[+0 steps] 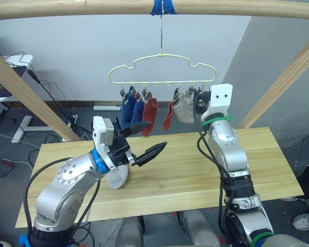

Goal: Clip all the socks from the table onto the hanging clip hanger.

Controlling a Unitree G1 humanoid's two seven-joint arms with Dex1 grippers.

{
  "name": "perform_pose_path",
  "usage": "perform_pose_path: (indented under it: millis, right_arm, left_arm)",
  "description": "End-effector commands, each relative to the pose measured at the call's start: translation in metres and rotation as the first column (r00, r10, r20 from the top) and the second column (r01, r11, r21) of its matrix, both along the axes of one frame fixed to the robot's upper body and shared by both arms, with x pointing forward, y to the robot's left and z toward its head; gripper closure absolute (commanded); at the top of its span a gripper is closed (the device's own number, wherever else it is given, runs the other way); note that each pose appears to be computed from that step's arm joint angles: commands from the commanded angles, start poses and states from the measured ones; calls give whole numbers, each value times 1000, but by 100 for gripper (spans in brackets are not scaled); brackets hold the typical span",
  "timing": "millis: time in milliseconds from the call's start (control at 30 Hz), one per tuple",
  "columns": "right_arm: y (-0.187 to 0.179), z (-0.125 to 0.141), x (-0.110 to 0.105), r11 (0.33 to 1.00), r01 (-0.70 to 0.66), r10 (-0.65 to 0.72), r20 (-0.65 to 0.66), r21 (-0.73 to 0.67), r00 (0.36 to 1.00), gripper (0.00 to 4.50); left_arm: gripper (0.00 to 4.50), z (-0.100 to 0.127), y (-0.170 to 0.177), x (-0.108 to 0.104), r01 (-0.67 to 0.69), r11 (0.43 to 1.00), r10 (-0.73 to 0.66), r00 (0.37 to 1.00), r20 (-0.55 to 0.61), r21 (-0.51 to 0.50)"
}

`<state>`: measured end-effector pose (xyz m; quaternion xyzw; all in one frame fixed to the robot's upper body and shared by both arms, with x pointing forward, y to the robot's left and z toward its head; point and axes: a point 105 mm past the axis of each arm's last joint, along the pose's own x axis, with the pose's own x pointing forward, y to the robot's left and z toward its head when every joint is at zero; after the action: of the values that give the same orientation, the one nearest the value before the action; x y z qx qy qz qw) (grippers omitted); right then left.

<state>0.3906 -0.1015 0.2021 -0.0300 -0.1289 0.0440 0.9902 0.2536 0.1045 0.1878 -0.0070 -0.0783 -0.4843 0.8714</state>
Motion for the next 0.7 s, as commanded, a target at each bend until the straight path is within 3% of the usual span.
perform_pose_path:
  millis: [33,233,333,400,700]
  right_arm:
    - [0,16,-1,999,-8,6,54,36,999,151]
    - [2,15,-1,999,-17,15,47,50,999,151]
    - [2,14,-2,998,-14,12,40,57,999,211]
    - [2,12,-2,998,-13,11,34,57,999,278]
    - [7,10,-2,997,-23,21,23,70,999,278]
  left_arm:
    - [0,10,-6,-7,28,1000,-27,998,49,-11]
    - [0,9,-5,-7,27,1000,-26,999,47,-9]
    - [0,9,-5,-8,26,1000,-26,999,48,-11]
    - [0,9,-6,-9,25,1000,-25,999,47,-11]
    - [0,9,-6,-10,24,1000,-24,999,47,-8]
